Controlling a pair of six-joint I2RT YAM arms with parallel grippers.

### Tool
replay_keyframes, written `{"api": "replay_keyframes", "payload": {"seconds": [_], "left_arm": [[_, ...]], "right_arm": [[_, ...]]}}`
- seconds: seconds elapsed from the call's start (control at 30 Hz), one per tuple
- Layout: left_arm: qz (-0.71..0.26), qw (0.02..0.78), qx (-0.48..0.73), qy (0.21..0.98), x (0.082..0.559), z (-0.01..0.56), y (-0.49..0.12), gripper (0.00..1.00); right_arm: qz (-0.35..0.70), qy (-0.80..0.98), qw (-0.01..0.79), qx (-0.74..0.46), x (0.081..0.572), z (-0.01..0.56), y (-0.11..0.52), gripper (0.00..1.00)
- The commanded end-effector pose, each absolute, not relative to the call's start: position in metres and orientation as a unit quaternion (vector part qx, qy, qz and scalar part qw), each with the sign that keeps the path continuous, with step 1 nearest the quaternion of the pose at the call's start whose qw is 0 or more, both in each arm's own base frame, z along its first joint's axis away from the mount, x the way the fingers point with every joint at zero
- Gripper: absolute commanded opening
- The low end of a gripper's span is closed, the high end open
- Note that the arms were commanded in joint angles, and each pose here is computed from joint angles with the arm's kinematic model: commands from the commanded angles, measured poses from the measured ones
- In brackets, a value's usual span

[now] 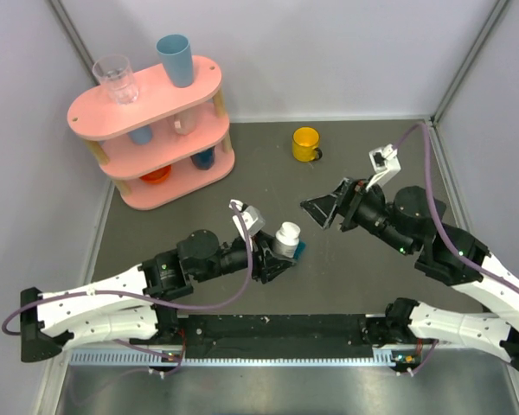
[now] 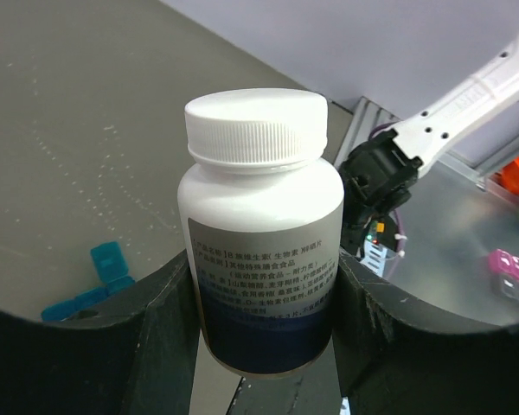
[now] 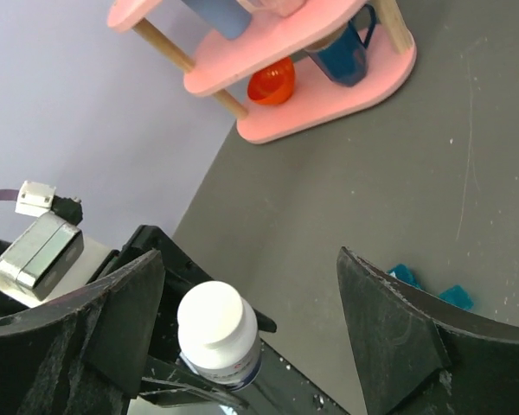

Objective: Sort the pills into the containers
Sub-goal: Unscrew the lid of the pill bottle.

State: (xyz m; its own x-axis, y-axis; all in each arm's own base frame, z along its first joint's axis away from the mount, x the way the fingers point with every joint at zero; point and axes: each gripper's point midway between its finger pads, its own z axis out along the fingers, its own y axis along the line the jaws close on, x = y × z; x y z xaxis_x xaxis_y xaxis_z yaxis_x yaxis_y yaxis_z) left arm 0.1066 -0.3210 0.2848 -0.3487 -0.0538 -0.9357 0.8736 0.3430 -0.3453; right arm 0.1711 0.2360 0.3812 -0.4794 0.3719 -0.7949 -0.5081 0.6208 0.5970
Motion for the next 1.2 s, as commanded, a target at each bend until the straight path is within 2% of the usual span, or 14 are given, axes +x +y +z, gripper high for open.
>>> {"api": "replay_keyframes", "payload": {"seconds": [0.0, 0.47, 0.87, 1.17], "left_arm": [[-0.467, 0.509, 0.288, 0.664, 0.121, 0.306, -0.321, 0.0], [-0.459, 0.508, 0.276, 0.675, 0.126, 0.303, -0.322, 0.0], [-0.463, 0.506, 0.275, 0.674, 0.126, 0.302, -0.324, 0.0], [-0.462, 0.506, 0.275, 0.675, 0.127, 0.303, -0.327, 0.0]], "right_arm": [[0.432, 0.758, 0.488, -0.024, 0.172, 0.383, 0.24, 0.8], [0.406, 0.78, 0.474, -0.045, 0.155, 0.359, 0.281, 0.79], [0.39, 0.784, 0.482, -0.036, 0.16, 0.351, 0.284, 0.57], [0.394, 0.786, 0.476, -0.04, 0.159, 0.348, 0.289, 0.58]]}}
